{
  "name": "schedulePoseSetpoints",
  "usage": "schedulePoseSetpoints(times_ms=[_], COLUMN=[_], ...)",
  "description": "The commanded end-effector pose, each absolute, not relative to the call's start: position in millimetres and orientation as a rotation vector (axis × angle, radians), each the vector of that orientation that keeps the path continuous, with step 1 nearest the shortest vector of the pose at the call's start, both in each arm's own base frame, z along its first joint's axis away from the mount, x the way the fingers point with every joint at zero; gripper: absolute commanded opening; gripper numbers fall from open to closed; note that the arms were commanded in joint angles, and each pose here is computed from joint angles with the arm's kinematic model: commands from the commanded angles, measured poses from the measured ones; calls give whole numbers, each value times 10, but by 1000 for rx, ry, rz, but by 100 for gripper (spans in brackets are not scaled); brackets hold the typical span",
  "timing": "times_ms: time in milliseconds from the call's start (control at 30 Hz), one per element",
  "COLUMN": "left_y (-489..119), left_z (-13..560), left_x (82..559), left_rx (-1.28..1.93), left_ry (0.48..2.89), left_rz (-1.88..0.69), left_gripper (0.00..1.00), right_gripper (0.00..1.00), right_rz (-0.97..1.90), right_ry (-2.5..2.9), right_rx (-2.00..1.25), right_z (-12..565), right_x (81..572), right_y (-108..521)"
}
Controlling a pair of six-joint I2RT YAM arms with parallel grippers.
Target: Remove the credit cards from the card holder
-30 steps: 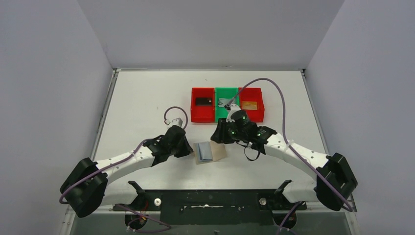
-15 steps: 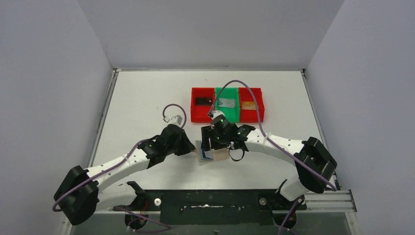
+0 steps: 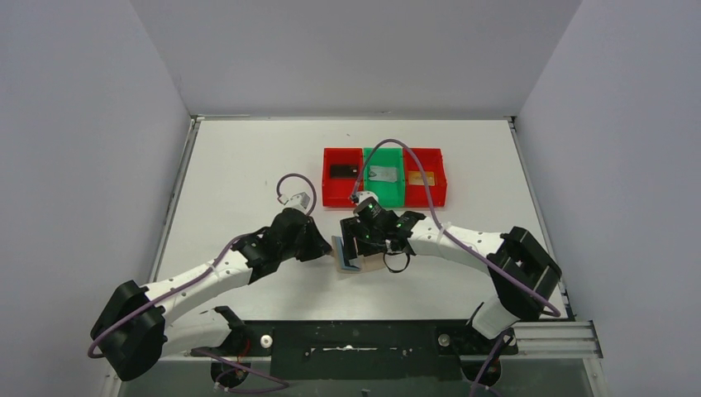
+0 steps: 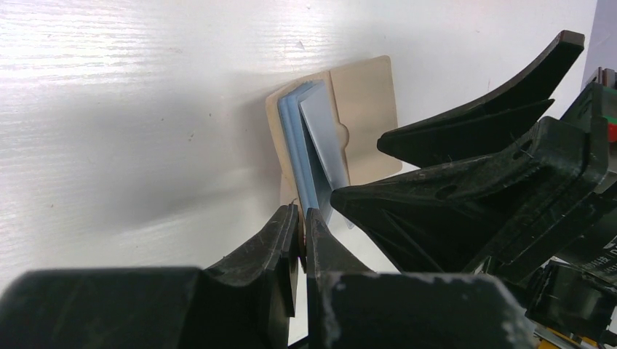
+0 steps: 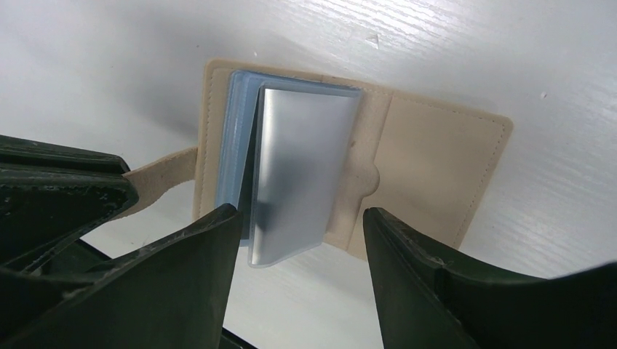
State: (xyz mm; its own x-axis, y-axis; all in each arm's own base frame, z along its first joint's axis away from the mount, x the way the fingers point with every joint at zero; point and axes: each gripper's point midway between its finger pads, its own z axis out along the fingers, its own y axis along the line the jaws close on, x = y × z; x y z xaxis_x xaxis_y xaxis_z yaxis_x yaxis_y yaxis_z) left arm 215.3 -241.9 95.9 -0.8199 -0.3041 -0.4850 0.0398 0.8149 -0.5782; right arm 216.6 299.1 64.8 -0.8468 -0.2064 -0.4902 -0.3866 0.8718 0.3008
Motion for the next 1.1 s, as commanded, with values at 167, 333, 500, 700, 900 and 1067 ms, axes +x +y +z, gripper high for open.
schedulePoseSetpoints(times_ms=[167,333,500,700,900,1067], left_y=[-2551,-2545,-2557,-2570,-2568,-2565], left_z=[1258,1257,1274,1265,1257,1245], left_x=[2290,2289,2295,2298,2299,2296], left_rx=[-171,-173,-169,-166,-166,-163], left_ry=[2328,2329,2326,2329,2331,2335], left_rz=[-869,-865,-871,-874,-870,-866], left_gripper=[0,0,0,0,0,0], right_gripper=[61,62,64,67,68,66], right_rz=[408,411,509,569,540,379], right_ry=[2564,2546,2509,2512,2533,2571], right_rx=[-419,-403,-412,-467,-466,-437], right_z=[672,732,841,809,712,569], right_x=[2306,2317,2304,2229,2210,2236], right_y=[2918,2896,3017,3130,3110,2920])
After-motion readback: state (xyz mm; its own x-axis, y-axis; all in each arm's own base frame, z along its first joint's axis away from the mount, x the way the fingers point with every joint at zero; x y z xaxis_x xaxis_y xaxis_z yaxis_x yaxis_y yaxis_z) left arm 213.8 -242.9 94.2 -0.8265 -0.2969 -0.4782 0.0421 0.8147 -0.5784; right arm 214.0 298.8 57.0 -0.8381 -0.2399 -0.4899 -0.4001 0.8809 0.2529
